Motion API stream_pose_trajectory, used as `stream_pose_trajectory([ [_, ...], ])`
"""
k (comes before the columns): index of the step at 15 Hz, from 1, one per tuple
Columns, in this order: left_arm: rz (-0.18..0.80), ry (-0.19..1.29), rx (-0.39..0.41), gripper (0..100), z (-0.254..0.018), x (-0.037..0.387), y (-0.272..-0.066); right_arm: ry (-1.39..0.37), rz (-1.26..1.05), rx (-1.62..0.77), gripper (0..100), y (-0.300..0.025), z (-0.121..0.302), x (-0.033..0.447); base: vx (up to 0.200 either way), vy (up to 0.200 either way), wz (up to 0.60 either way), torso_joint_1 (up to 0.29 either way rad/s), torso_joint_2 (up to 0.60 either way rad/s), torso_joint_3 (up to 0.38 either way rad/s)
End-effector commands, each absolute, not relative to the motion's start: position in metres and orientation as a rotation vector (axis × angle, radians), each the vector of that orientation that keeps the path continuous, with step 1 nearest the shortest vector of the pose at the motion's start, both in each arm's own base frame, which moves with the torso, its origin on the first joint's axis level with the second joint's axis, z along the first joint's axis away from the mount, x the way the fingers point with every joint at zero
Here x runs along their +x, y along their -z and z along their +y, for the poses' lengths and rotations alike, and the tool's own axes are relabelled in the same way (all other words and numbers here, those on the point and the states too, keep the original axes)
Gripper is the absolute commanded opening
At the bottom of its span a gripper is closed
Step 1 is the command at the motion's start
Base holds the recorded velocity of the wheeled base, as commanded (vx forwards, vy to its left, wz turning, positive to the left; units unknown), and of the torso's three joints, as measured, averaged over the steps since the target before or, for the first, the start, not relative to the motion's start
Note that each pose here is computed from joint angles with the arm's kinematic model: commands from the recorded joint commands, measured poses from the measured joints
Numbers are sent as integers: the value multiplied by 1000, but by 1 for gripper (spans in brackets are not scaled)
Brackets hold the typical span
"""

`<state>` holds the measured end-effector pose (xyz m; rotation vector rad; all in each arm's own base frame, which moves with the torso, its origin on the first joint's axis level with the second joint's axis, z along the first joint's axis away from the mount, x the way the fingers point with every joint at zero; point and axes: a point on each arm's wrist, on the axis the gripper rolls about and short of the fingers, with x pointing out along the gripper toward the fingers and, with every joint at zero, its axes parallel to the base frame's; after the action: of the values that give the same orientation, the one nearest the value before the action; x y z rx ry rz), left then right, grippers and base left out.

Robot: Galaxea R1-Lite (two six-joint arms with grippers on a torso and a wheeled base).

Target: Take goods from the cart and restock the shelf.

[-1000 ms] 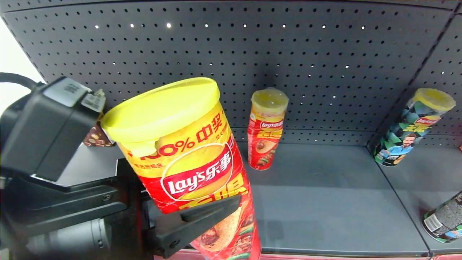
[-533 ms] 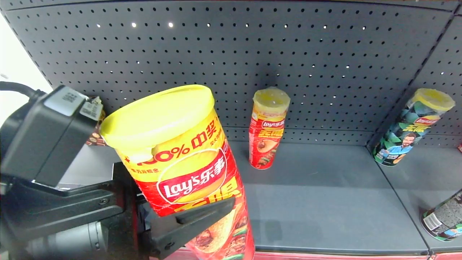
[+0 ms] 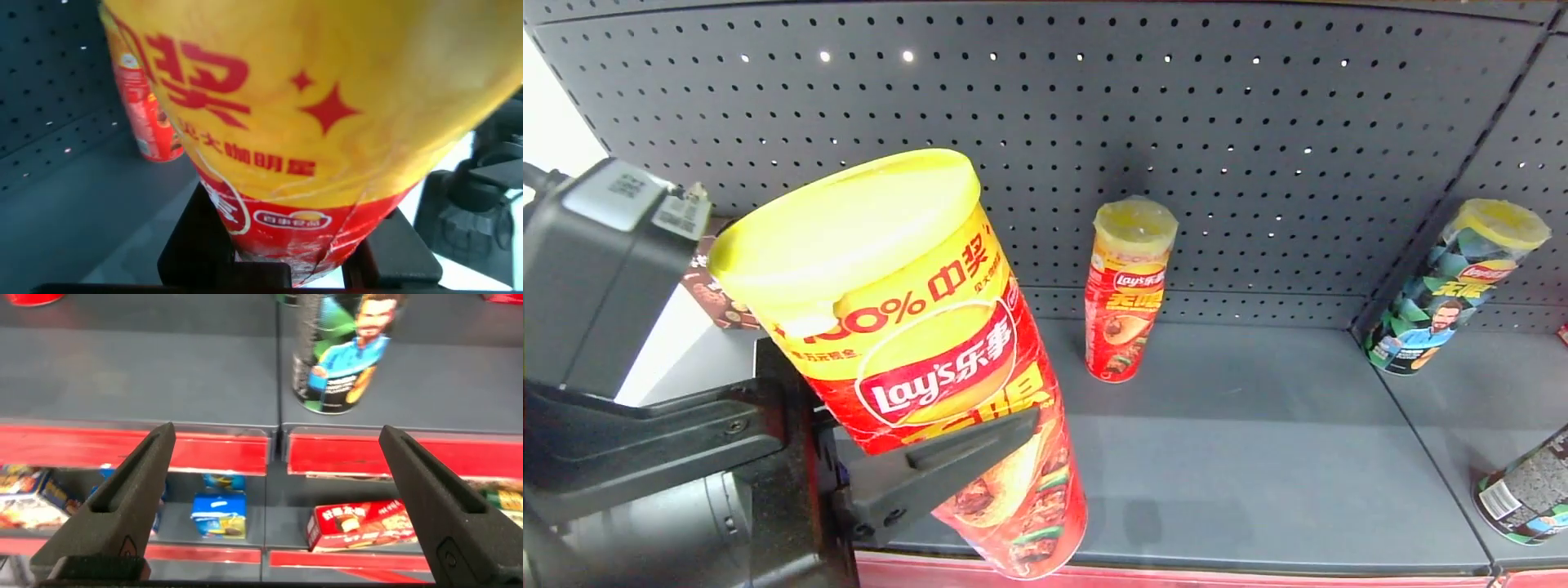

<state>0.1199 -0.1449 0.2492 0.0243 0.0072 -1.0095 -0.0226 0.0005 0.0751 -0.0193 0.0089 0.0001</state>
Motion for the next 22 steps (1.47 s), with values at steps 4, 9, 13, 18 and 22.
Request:
stream_pose_trajectory([
  [4, -3, 933, 19, 0, -136, 129, -254, -31, -118, -23, 100, -117, 2, -33, 0, 0, 0, 0, 0, 0],
  [9, 30, 879, 21, 0, -133, 143, -247, -484, 36, -94, 100, -228, 9, 8, 0, 0, 0, 0, 0, 0],
  [13, 45, 848, 22, 0, -130, 149, -244, -710, 144, -114, 100, -230, 23, 42, 0, 0, 0, 0, 0, 0],
  [18, 52, 838, 24, 0, -127, 149, -241, -843, 238, -156, 100, -242, 62, 89, 0, 0, 0, 0, 0, 0],
  [22, 53, 848, 24, 0, -127, 150, -241, -864, 301, -186, 100, -240, 92, 120, 0, 0, 0, 0, 0, 0],
])
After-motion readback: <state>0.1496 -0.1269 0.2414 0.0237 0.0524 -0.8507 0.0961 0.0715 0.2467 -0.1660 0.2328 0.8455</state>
